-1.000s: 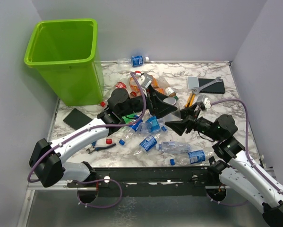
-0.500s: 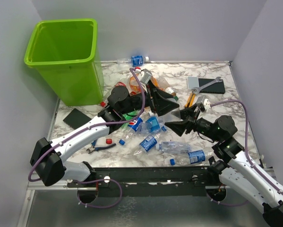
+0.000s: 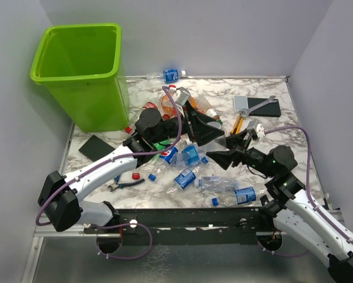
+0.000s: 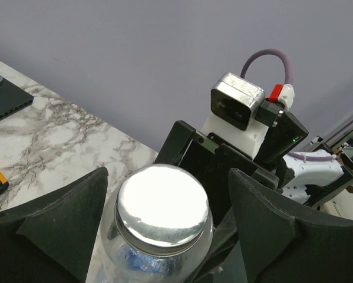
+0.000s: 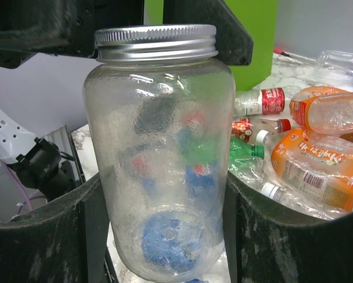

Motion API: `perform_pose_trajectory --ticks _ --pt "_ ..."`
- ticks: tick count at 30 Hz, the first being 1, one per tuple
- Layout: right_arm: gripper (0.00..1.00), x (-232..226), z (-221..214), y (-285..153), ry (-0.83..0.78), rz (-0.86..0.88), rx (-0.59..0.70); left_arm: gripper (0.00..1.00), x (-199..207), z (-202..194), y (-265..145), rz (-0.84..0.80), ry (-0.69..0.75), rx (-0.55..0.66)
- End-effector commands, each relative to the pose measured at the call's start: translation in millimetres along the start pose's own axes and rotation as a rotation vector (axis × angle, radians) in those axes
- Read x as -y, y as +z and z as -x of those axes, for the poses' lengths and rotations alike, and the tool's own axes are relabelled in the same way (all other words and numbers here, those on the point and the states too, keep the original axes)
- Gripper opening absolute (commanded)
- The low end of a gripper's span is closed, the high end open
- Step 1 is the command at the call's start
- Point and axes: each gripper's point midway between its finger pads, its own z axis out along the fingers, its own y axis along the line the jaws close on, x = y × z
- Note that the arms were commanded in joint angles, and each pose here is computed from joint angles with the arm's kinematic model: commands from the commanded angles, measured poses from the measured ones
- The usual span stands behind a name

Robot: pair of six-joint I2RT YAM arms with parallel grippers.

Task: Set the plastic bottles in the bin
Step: Place the plastic bottle in the trash bin.

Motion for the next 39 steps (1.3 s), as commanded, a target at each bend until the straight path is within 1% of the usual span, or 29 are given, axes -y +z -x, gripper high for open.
perform_pose_trajectory --ticks 1,3,5,7,12,15,16,17,19,21,22,24,29,34,39 --pt "0.21 -3.8 17.1 -0.3 -0.017 0.002 0.067 0.84 2.8 -3.1 -4.3 -0.003 0.022 0.001" --pt "0.21 -4.3 17.9 -0.5 -0.018 0.004 0.070 0.82 2.2 -4.0 -4.5 0.001 0.025 0.000" --pt "0.21 -5.1 17.8 -0.7 -0.015 0.007 0.069 0.76 1.1 -4.8 -4.2 0.003 0.024 -0.002" --pt "0.21 -5.0 16.9 -0.7 -0.015 0.007 0.064 0.68 0.4 -4.6 -3.9 0.004 0.024 -0.002" --pt "0.21 -5.4 13.5 -1.2 -0.010 0.011 0.053 0.41 2.6 0.4 -3.3 0.005 0.031 0.012" --pt "0.24 -5.5 12.6 -1.3 -0.003 0.009 0.047 0.24 3.6 1.9 -3.1 0.001 0.041 0.014" --pt "0.27 -5.3 11.9 -0.8 0.003 0.008 0.039 0.18 3.9 2.3 -3.1 0.000 0.046 0.015" --pt "0.34 -4.9 10.8 -0.4 0.010 0.006 0.028 0.12 3.9 2.3 -3.0 0.001 0.050 0.015" --pt "0.54 -3.5 9.2 0.5 0.029 -0.005 0.005 0.00 3.3 3.4 -3.3 0.003 0.059 0.018" --pt "0.69 -0.2 8.5 1.5 0.061 -0.033 -0.019 0.00 2.1 5.4 -3.9 0.014 0.063 0.029" --pt "0.73 2.4 5.9 1.0 0.080 -0.053 -0.037 0.00 1.7 6.4 -4.4 0.018 0.066 0.033" --pt "0.78 5.9 8.5 0.0 0.103 -0.086 -0.042 0.00 0.3 7.7 -4.9 0.028 0.069 0.041" --pt "0.83 17.3 20.8 -2.2 0.151 -0.181 -0.013 0.00 -5.1 11.1 -7.9 0.066 0.070 0.068" --pt "0.84 24.9 27.7 -4.6 0.208 -0.246 0.019 0.00 -7.7 11.4 -14.1 0.091 0.076 0.084" --pt "0.85 33.2 21.3 -6.6 0.226 -0.284 0.043 0.00 -11.3 8.9 -14.0 0.102 0.082 0.077"
